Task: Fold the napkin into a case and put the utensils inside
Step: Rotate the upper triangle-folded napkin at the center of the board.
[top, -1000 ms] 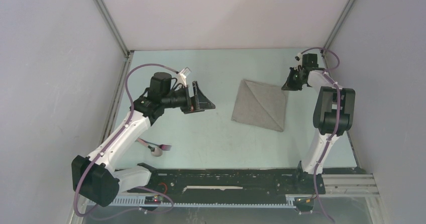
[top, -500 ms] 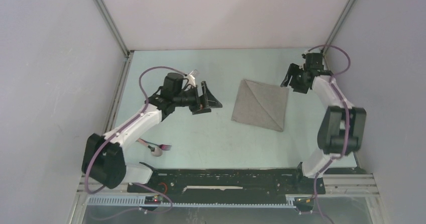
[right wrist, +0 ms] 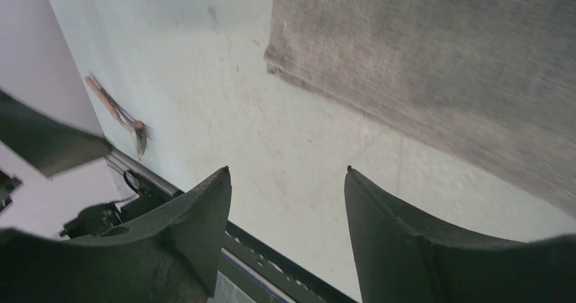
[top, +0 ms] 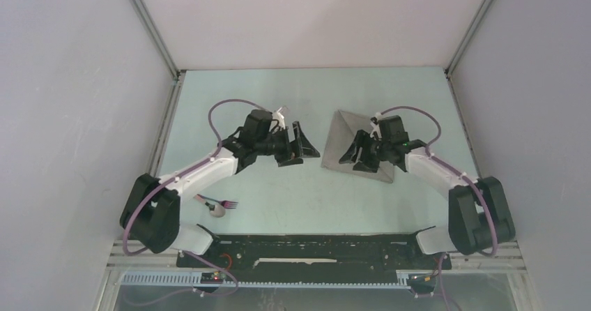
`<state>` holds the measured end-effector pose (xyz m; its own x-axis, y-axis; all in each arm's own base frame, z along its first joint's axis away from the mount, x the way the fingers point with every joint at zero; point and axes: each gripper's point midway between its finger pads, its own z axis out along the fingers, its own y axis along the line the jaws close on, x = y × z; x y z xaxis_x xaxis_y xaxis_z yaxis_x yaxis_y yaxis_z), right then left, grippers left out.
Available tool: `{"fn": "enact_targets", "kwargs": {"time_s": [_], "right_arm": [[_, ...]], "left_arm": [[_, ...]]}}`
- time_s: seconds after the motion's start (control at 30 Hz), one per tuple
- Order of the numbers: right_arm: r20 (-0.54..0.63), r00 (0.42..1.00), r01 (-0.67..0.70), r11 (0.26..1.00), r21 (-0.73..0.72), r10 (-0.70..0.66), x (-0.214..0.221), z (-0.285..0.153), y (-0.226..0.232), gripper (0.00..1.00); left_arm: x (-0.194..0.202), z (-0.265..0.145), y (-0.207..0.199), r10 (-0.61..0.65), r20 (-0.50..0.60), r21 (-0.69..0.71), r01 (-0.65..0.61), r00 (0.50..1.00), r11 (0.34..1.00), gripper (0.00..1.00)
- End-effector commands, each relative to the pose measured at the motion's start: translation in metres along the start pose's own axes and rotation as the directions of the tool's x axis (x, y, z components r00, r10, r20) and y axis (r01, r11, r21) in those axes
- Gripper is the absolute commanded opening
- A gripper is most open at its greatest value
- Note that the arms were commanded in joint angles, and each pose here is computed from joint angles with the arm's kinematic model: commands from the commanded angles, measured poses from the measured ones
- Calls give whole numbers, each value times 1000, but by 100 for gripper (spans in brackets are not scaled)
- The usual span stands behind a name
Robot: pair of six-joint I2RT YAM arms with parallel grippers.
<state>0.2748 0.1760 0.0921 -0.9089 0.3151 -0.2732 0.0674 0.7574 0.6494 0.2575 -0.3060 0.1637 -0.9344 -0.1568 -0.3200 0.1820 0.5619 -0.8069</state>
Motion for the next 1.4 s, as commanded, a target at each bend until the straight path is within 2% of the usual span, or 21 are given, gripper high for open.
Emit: {"fn": "enact_targets", "kwargs": {"time_s": [0.0,0.1,0.2,0.3,0.57,0.87,1.17,1.27,1.37], "right_arm": [[97,993,-60,997,-46,64,-33,32,29,67],[85,995,-51,996,-77,57,-45,50,43,66],[96,994,-45,987,-151,60,-67,56,46,70],[123,992,5,944,-329,38,-104,52,60,75],[106,983,-72,838,-541,153,-194,68,34,77],[58,979,-131,817,-561,197,-220,108,19,75],[60,985,-110,851,-514,163,-230,134,18,75],[70,988,-87,862,-498,141,-234,129,25,75],[124,986,-34,877,-480,107,-246,104,38,75]], "left_arm": [[5,-22,-7,45,68,1,-45,997,999,92],[16,-31,0,68,49,-24,-67,996,997,92],[23,-34,3,69,33,-20,-68,997,997,92],[27,-35,0,75,21,-1,-75,997,997,92],[31,-38,-9,88,-2,43,-87,996,995,92],[31,-30,-11,83,-39,62,-80,996,995,92],[32,-30,-12,77,-42,69,-74,996,995,92],[32,-33,-14,78,-33,74,-75,996,994,92],[34,-37,-15,79,-25,77,-77,997,994,92]]}}
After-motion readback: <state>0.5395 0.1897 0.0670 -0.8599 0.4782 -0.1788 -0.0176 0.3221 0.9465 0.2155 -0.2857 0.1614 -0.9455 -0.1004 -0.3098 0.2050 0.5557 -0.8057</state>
